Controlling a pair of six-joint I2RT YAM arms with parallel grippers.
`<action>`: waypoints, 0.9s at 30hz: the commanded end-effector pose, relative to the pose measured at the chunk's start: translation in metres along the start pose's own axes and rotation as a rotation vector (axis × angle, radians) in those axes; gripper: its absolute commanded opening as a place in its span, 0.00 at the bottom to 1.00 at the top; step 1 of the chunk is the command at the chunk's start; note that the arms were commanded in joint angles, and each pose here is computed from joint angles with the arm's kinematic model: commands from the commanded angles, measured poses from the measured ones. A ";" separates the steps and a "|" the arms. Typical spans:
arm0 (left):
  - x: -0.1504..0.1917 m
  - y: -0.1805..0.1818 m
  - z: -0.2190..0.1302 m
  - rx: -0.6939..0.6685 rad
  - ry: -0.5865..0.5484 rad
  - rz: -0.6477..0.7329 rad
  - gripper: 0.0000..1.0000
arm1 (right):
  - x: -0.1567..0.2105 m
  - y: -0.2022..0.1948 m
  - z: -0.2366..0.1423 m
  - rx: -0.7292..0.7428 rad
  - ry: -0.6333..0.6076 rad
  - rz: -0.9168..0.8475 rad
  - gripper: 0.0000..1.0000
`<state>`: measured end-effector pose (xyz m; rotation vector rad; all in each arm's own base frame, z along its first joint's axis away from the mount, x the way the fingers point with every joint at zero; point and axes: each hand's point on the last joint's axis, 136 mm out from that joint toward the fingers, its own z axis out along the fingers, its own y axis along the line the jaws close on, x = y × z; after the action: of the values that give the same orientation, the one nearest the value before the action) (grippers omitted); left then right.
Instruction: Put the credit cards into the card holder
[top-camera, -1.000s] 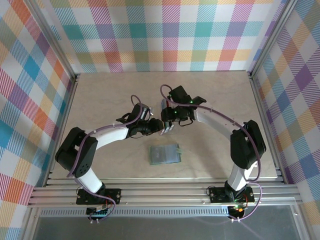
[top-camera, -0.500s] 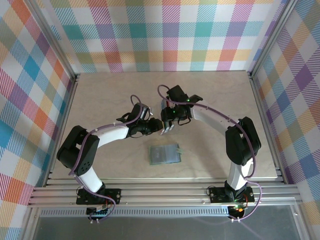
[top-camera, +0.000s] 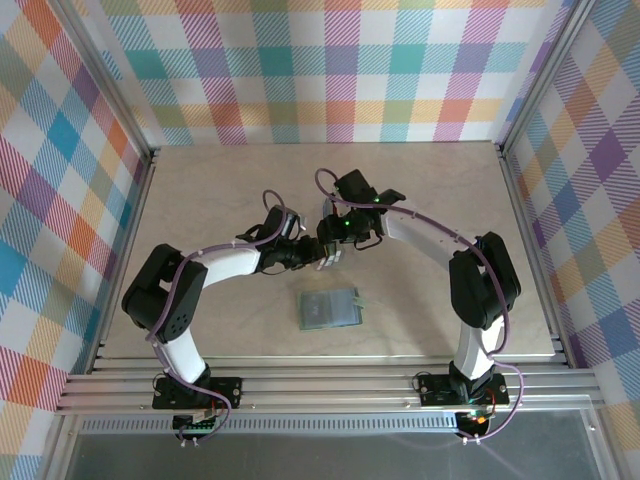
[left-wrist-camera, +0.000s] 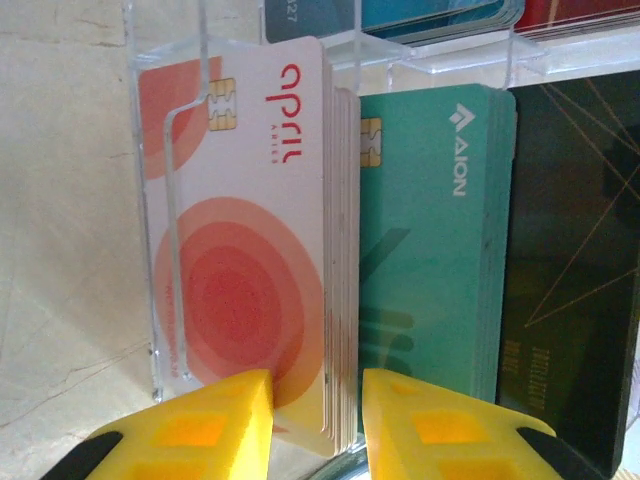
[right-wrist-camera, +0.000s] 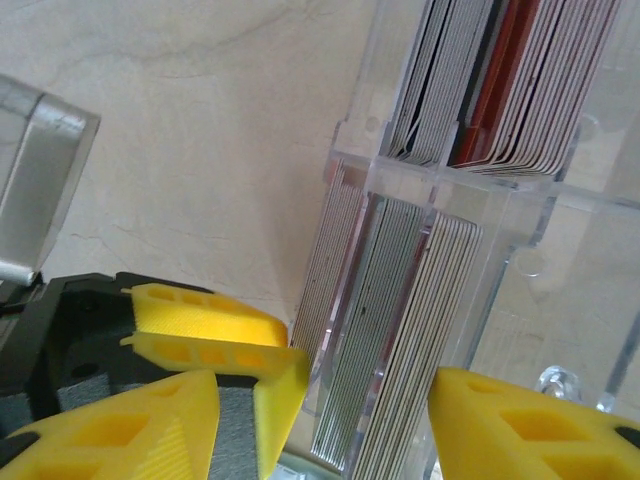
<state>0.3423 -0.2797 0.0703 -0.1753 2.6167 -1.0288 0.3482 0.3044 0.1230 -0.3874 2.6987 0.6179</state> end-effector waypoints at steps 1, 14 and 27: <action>-0.008 -0.008 0.001 0.035 -0.005 0.026 0.29 | -0.001 0.016 -0.008 -0.099 -0.002 0.003 0.56; -0.005 -0.003 0.007 0.028 0.010 0.023 0.28 | -0.006 0.020 -0.021 -0.177 -0.018 0.033 0.56; -0.004 0.000 0.009 0.021 0.014 0.023 0.27 | -0.008 0.021 -0.032 -0.200 -0.038 0.042 0.54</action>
<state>0.3428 -0.2807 0.0678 -0.1608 2.6237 -1.0418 0.3457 0.3016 0.1392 -0.3417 2.6822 0.8072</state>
